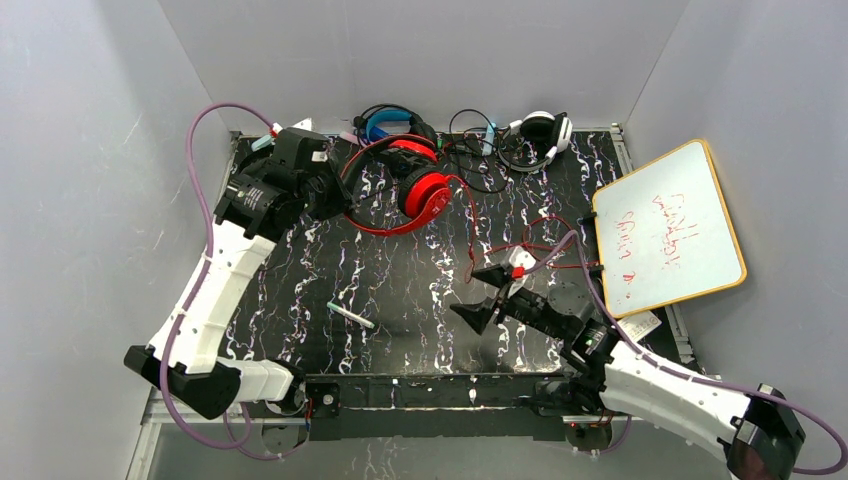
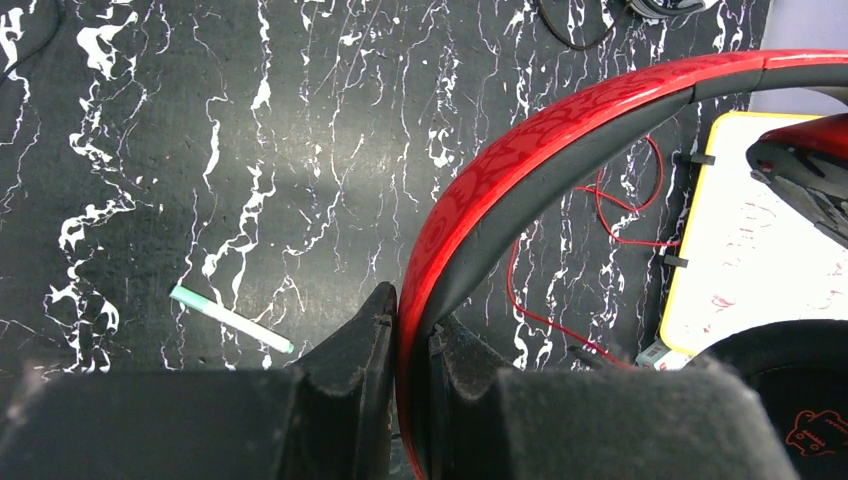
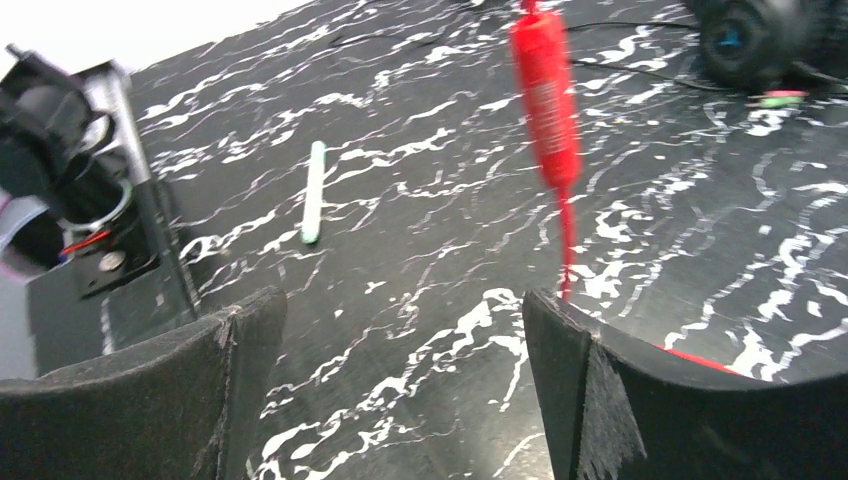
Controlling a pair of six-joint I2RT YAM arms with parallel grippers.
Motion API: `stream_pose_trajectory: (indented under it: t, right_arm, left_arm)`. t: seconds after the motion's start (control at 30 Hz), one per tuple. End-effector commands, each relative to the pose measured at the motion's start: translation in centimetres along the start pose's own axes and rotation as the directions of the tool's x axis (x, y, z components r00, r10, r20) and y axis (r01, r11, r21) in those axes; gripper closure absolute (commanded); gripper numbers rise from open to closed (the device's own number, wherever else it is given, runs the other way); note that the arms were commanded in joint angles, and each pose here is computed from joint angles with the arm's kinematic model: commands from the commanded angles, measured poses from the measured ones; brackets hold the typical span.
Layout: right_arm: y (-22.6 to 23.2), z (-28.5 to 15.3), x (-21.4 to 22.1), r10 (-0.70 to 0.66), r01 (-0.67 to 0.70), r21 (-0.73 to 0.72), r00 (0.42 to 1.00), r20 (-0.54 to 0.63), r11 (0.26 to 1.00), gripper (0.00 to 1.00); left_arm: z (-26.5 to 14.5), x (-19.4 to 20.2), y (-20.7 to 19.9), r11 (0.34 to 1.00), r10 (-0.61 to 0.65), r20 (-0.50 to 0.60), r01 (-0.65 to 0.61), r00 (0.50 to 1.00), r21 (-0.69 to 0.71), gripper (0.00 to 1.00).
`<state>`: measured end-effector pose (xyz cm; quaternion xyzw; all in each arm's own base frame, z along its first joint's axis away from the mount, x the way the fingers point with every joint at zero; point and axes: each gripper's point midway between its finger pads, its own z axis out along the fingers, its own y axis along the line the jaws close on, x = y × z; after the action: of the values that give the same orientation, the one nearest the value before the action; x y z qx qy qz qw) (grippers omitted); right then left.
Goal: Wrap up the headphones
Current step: Pick up the headphones from the center of the board, then wrap the headphones cable around the headphones.
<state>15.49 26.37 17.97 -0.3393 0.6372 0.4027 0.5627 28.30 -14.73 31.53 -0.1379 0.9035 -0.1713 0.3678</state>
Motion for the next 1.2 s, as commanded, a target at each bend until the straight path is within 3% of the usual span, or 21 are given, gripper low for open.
stream_pose_trajectory:
  t: [0.0, 0.17, 0.37, 0.57, 0.7, 0.8, 0.87, 1.03, 1.17]
  right_arm:
    - [-4.1, -0.4, -1.8, -0.031, 0.011, 0.233, 0.996, 0.079, 0.972, 0.03]
    - [-6.3, -0.2, -1.5, -0.072, 0.041, 0.337, 0.994, 0.079, 0.941, 0.01]
    - [-7.1, 2.4, -0.7, -0.065, 0.064, 0.280, 0.998, -0.007, 0.958, 0.04]
    - [-6.8, 3.6, -2.7, -0.075, 0.063, 0.161, 0.995, 0.071, 0.985, 0.10]
    - [-5.5, 3.9, -3.7, -0.087, 0.082, 0.051, 0.990, 0.108, 0.995, 0.28]
    - [-4.7, 4.2, -4.2, -0.069, 0.069, 0.002, 0.991, 0.111, 0.998, 0.64]
    - [-4.1, 4.4, -4.4, -0.051, 0.053, -0.032, 0.995, 0.082, 0.998, 0.81]
    - [-1.2, 4.1, -5.7, 0.004, 0.005, -0.175, 0.999, 0.049, 0.985, 0.97]
    - [-0.9, 3.9, -4.7, 0.035, -0.033, -0.189, 0.999, 0.008, 0.981, 0.99]
  left_arm:
    - [-0.2, -0.8, -0.5, 0.999, -0.034, 0.029, 0.033, 0.999, 0.031, 0.95]
    - [-1.0, -0.9, -1.9, 0.993, -0.034, 0.024, 0.031, 0.999, 0.111, 0.96]
    - [-1.7, -0.4, -2.8, 0.988, -0.026, -0.016, 0.028, 1.000, 0.154, 0.96]
    - [-1.9, 0.8, -4.2, 0.970, -0.036, -0.083, 0.055, 0.996, 0.235, 0.96]
    - [-1.7, 1.7, -5.3, 0.953, -0.047, -0.137, 0.086, 0.989, 0.289, 0.96]
    - [-1.4, 2.4, -6.3, 0.934, -0.054, -0.180, 0.114, 0.982, 0.338, 0.96]
    - [-0.9, 2.5, -6.4, 0.932, -0.068, -0.181, 0.128, 0.981, 0.339, 0.96]
    - [1.5, 1.9, -5.6, 0.935, -0.149, -0.111, 0.177, 0.983, 0.306, 0.98]
    - [1.7, 1.3, -9.6, 0.862, -0.161, -0.181, 0.228, 0.970, 0.453, 0.99]
